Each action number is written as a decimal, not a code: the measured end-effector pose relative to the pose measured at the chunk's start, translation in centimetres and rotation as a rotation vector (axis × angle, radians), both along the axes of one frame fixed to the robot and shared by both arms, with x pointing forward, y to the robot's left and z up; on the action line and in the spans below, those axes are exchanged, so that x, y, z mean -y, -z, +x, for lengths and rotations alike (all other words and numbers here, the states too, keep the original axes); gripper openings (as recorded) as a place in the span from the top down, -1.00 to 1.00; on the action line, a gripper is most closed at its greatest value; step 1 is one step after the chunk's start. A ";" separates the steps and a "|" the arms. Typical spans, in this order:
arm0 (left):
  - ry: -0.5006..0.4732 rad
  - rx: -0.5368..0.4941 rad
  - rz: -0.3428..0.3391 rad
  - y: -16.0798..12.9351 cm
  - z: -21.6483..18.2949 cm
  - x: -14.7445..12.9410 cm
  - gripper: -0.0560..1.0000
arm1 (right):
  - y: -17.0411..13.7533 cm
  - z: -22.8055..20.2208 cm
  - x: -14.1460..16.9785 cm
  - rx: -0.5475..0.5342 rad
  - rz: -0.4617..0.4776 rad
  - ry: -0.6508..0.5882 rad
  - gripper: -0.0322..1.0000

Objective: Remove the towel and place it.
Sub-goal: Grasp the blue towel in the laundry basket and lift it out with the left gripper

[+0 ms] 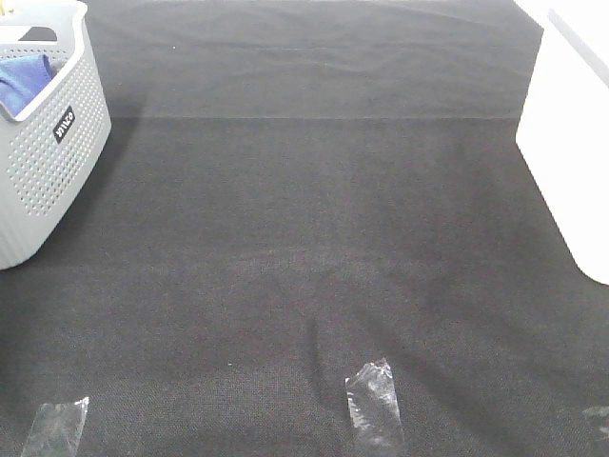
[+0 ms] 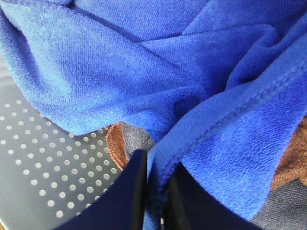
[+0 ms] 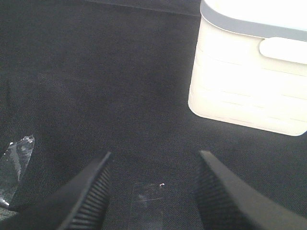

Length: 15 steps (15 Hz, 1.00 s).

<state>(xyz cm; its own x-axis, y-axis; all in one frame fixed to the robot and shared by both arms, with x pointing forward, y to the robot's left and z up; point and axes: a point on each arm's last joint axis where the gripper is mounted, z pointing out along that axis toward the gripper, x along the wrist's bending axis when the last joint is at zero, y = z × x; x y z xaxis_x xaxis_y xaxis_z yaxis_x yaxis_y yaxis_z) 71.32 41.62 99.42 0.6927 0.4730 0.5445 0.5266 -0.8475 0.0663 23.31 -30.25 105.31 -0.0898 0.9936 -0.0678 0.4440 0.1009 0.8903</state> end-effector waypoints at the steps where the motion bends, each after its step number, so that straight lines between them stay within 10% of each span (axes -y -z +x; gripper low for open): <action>1: 0.001 0.001 0.006 -0.1 0.0 0.0 0.85 | 0.0 0.0 0.0 0.000 0.000 0.000 -0.12; 6: 0.003 0.054 0.037 -3.9 -1.1 0.2 0.89 | 0.0 0.0 0.0 0.000 0.000 0.000 -0.12; 15: 0.081 0.468 0.026 -21.9 -9.5 7.8 0.89 | 0.0 0.0 0.0 0.000 0.000 0.000 -0.12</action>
<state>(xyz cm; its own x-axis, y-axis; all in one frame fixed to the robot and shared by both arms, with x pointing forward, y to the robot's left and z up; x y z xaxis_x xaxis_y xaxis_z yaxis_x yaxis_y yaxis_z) 61.81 33.79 121.27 0.4040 0.4099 0.8178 0.3777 -0.8890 0.2589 23.31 -30.25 105.31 -0.0898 0.9936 -0.0678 0.4440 0.1009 0.8903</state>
